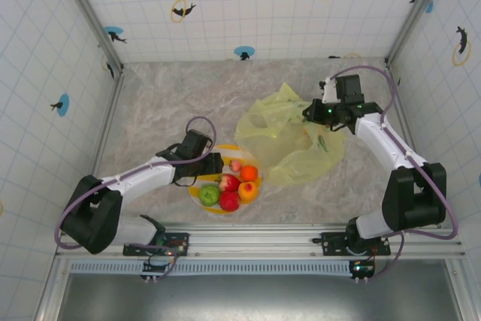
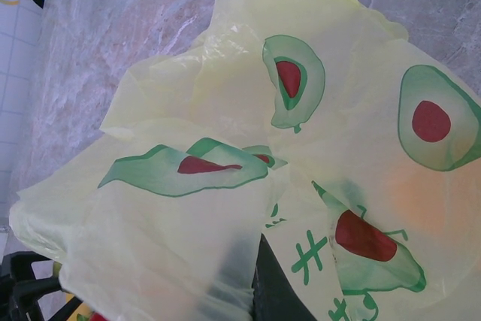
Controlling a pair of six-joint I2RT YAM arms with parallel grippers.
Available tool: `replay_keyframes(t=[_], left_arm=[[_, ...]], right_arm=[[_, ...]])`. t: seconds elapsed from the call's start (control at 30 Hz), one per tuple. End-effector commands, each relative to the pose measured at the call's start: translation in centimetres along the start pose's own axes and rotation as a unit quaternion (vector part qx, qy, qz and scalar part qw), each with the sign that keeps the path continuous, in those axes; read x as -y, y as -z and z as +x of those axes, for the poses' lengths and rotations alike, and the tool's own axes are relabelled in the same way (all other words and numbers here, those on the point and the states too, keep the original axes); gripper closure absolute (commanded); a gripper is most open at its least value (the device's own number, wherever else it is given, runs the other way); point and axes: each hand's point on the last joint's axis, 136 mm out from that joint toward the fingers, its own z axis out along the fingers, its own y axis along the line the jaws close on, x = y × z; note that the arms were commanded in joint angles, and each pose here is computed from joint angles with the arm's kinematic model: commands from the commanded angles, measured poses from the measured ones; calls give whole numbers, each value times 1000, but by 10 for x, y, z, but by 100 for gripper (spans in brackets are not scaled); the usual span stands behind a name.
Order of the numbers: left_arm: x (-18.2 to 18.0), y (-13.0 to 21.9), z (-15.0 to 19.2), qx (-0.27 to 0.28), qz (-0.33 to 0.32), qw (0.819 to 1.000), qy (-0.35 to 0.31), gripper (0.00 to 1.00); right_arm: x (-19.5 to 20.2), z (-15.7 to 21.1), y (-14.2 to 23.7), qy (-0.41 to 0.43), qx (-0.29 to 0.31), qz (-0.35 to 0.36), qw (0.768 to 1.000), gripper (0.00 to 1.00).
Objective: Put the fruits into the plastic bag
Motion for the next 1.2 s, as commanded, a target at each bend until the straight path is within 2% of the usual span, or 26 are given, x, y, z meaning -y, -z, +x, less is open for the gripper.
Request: replay_keyframes(t=[0.0, 0.33, 0.67, 0.83, 0.97, 1.03, 1.17], left_arm=[[12, -4, -10, 3, 16, 1000, -5, 18], [14, -13, -22, 7, -7, 1000, -25, 17], [-1, -16, -15, 0, -45, 998, -36, 32], [8, -1, -34, 49, -31, 998, -36, 37], [32, 32, -62, 124, 13, 991, -53, 42], [60, 49, -72, 155, 61, 982, -85, 42], [119, 60, -68, 162, 148, 963, -158, 45]], right_arm=[[2, 2, -3, -2, 0, -8, 1000, 95], [2, 0, -3, -1, 1, -6, 1000, 94], [3, -1, -2, -1, 3, -5, 1000, 94], [0, -4, -1, 1, 5, -9, 1000, 94], [0, -5, 0, 0, 6, -8, 1000, 94], [-1, -5, 0, 0, 6, -11, 1000, 94], [-1, -4, -1, -3, 4, -14, 1000, 94]])
